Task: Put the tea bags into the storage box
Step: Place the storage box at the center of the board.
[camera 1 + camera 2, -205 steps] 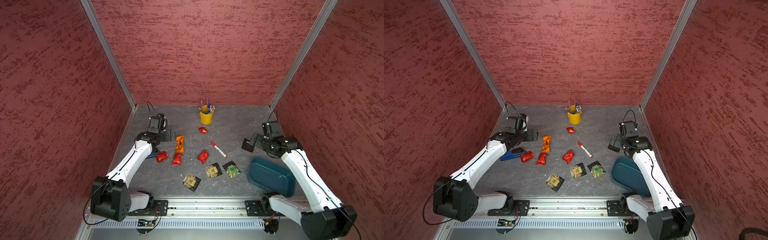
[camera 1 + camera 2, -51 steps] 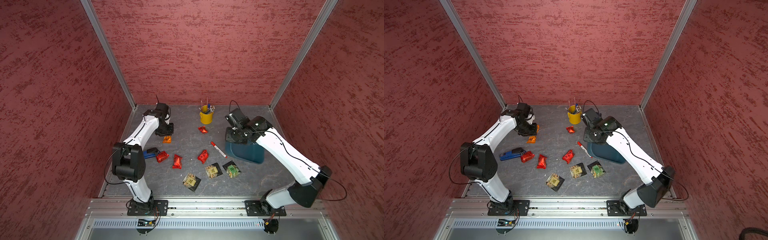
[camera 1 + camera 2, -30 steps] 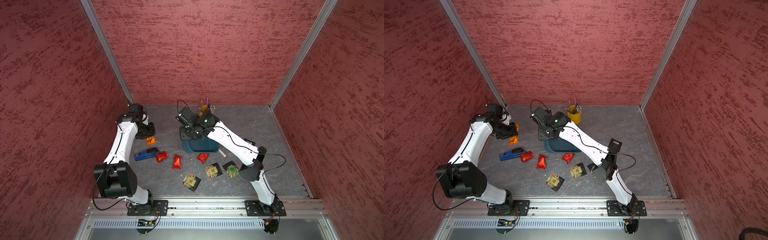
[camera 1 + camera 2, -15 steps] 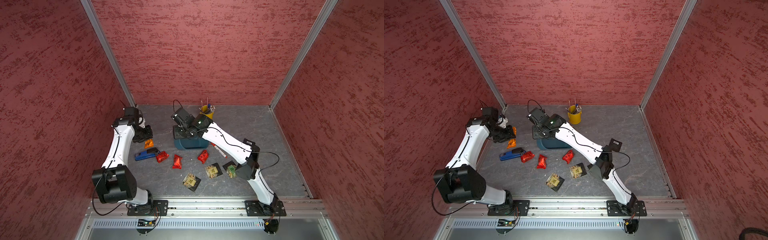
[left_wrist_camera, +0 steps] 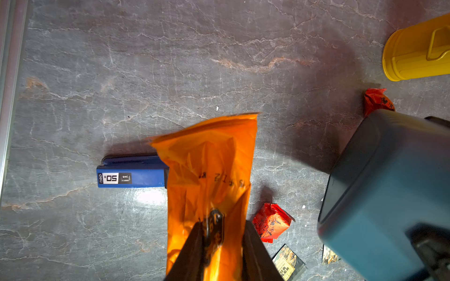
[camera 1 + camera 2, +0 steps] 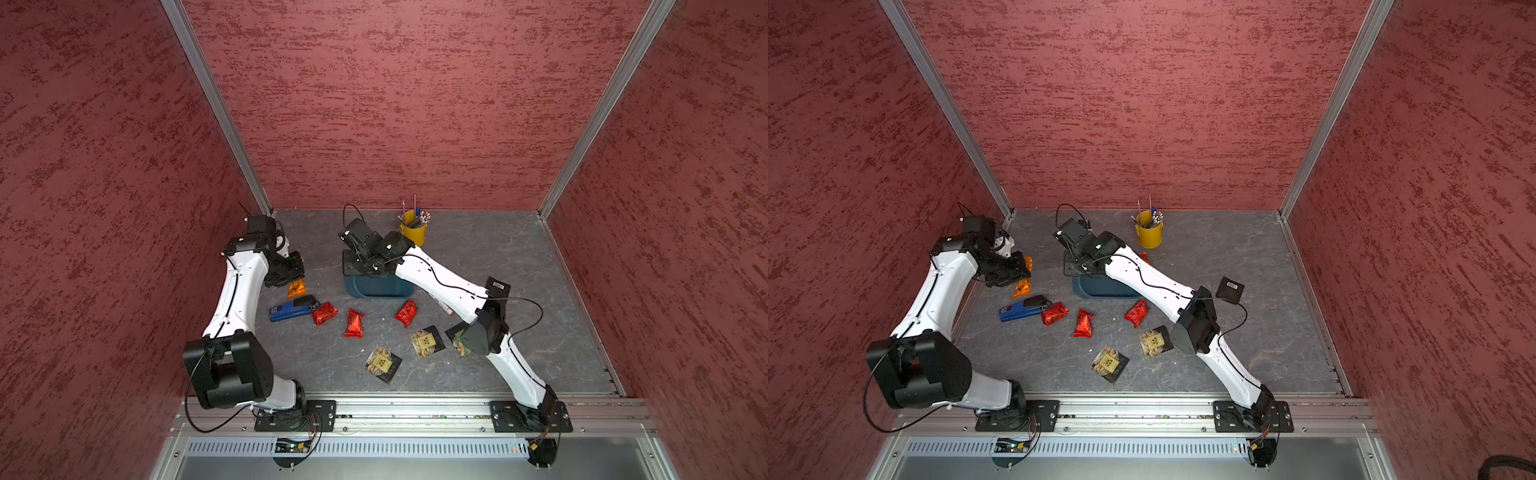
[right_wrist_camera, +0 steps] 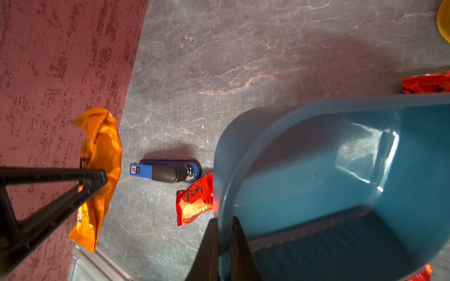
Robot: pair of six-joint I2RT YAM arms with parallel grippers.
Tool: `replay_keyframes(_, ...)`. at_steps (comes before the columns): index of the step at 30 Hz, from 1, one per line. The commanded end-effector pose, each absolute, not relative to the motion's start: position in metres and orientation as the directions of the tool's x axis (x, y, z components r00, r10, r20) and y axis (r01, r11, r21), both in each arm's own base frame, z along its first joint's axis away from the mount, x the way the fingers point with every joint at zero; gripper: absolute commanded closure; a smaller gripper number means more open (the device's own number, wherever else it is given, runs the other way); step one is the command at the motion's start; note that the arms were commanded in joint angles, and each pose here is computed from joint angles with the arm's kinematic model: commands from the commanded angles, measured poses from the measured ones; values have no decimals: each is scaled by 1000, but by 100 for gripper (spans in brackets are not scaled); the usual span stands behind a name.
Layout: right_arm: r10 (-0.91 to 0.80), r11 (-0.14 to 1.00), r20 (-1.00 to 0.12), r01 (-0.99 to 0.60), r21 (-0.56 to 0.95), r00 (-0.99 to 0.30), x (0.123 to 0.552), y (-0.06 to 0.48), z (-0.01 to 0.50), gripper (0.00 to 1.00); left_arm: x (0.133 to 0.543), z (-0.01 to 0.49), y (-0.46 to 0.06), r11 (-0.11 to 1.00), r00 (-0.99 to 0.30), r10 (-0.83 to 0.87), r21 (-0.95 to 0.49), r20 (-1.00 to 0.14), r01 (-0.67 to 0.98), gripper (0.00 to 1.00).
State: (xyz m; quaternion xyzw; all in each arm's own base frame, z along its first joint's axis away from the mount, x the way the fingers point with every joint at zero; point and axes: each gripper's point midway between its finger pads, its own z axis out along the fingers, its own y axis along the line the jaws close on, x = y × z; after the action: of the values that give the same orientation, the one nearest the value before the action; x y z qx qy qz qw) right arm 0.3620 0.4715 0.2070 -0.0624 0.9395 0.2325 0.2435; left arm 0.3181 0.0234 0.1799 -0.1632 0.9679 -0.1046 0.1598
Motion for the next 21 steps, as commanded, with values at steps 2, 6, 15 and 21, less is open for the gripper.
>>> replay_keyframes(2, 81, 862, -505, -194, 468, -859, 386, 480, 208, 90, 319, 184, 24, 925, -889, -345, -269, -301, -268, 71)
replay_keyframes(6, 109, 839, -484, -181, 513, -868, 393, 491, 198, 87, 318, 184, 24, 926, -890, -343, -268, -299, -267, 70)
replay_keyframes(15, 100, 846, -463, -170, 505, -881, 396, 492, 181, 80, 319, 183, 24, 925, -891, -345, -268, -296, -270, 70)
replay_keyframes(21, 107, 842, -476, -175, 511, -873, 396, 489, 193, 77, 321, 189, 16, 922, -890, -339, -294, -304, -250, 70)
